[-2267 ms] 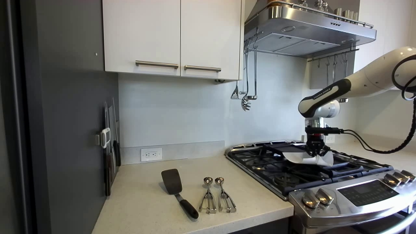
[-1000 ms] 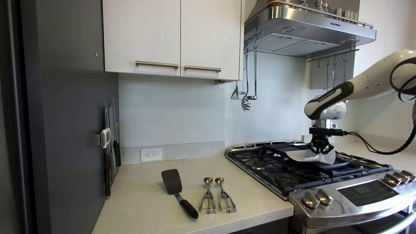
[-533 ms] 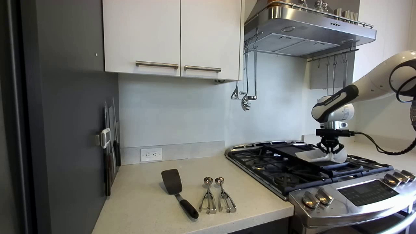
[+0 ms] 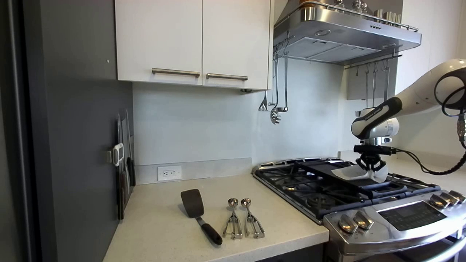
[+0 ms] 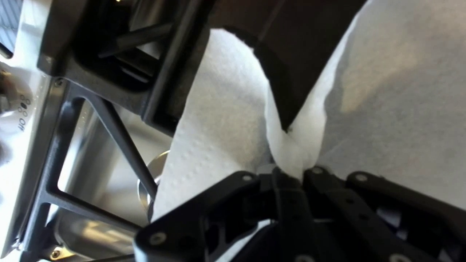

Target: User the paper towel to wipe the black baking sheet

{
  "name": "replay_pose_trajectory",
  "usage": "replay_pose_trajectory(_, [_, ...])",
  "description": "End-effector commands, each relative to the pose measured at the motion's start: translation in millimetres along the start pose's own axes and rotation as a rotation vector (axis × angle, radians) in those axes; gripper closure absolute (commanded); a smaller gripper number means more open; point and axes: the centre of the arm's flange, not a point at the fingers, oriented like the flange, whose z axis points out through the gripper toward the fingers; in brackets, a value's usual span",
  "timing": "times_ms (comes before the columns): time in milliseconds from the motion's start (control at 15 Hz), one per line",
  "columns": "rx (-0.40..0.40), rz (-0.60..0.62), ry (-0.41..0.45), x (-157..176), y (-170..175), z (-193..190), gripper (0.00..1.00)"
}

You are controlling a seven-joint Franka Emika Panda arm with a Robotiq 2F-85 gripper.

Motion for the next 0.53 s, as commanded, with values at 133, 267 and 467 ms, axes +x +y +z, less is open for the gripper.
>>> replay_pose_trajectory(133, [0.039,-0.01,0.002,-10,-31,26,1.0])
replay_pose_trajectory(267, [0.057,-0.035,-0.02,-20,-40,20,1.0])
replay_pose_trajectory(467, [0.099,-0.08,-0.07,-42,-59,11,1.0])
